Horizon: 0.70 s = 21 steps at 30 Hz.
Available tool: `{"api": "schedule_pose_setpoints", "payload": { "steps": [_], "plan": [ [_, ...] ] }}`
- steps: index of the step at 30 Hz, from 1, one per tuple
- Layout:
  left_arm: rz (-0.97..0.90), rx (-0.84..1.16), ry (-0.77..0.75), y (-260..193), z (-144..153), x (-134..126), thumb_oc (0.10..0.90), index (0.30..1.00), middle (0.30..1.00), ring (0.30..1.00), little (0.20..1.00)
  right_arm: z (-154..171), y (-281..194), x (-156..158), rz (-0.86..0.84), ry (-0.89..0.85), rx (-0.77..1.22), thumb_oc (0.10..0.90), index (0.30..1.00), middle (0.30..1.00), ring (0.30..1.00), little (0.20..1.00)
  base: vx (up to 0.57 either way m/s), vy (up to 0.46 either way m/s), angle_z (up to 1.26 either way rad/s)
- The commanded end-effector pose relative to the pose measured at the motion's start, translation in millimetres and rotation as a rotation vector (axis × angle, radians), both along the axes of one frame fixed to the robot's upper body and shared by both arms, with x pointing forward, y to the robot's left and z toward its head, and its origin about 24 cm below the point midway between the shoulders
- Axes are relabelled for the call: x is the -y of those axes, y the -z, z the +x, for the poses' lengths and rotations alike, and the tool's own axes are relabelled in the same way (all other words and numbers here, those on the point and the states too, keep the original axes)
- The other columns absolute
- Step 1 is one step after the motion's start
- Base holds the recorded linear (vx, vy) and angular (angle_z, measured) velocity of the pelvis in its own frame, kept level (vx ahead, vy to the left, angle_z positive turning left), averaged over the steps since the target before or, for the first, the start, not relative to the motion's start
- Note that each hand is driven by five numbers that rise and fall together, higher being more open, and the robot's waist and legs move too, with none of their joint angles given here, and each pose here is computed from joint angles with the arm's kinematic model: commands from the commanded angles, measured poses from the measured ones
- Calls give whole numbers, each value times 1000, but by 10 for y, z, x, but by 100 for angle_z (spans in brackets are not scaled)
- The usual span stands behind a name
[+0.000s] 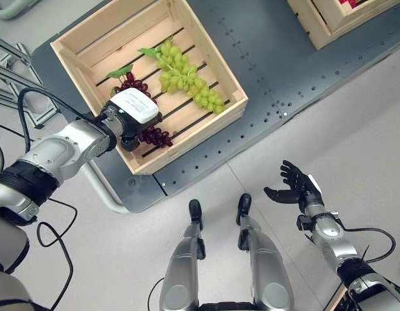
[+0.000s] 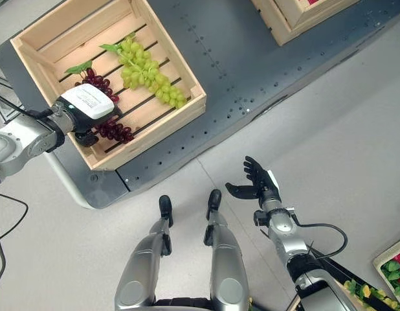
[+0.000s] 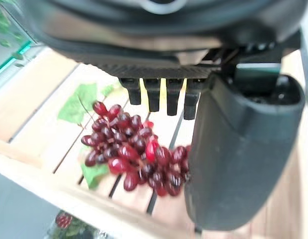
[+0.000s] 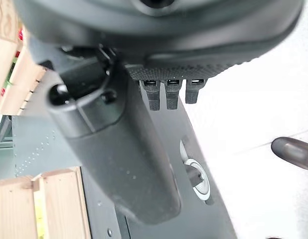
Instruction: Pick up the fruits from the basket on one side to the basket on the other side
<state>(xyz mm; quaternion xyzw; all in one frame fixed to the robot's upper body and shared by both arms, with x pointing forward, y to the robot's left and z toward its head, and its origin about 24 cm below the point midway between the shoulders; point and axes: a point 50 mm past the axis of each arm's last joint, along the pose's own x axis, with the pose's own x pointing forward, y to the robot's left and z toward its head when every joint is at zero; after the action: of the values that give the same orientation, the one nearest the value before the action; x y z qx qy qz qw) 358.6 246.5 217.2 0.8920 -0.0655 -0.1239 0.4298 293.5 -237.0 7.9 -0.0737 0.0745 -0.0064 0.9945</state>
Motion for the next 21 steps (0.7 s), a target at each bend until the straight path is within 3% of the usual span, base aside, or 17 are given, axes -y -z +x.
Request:
{"api": "schedule_pose_setpoints", "payload": {
  "steps": [1, 16, 21],
  "plan": [
    [18, 209, -18, -608, 7, -51, 800, 900, 900, 900, 900, 54, -233, 59, 20, 0, 130, 800, 900, 900, 900, 900, 0, 0, 0],
    [63, 292, -85, -608, 156, -101, 800, 900, 900, 900, 900, 175, -389, -30, 54, 1, 187, 800, 900, 900, 900, 900, -5, 4, 1],
    [100, 428, -99, -735, 157, -159, 800, 900, 900, 900, 900, 191, -471, -53, 64, -4, 220, 800, 900, 900, 900, 900, -29, 5, 0]
  ]
}}
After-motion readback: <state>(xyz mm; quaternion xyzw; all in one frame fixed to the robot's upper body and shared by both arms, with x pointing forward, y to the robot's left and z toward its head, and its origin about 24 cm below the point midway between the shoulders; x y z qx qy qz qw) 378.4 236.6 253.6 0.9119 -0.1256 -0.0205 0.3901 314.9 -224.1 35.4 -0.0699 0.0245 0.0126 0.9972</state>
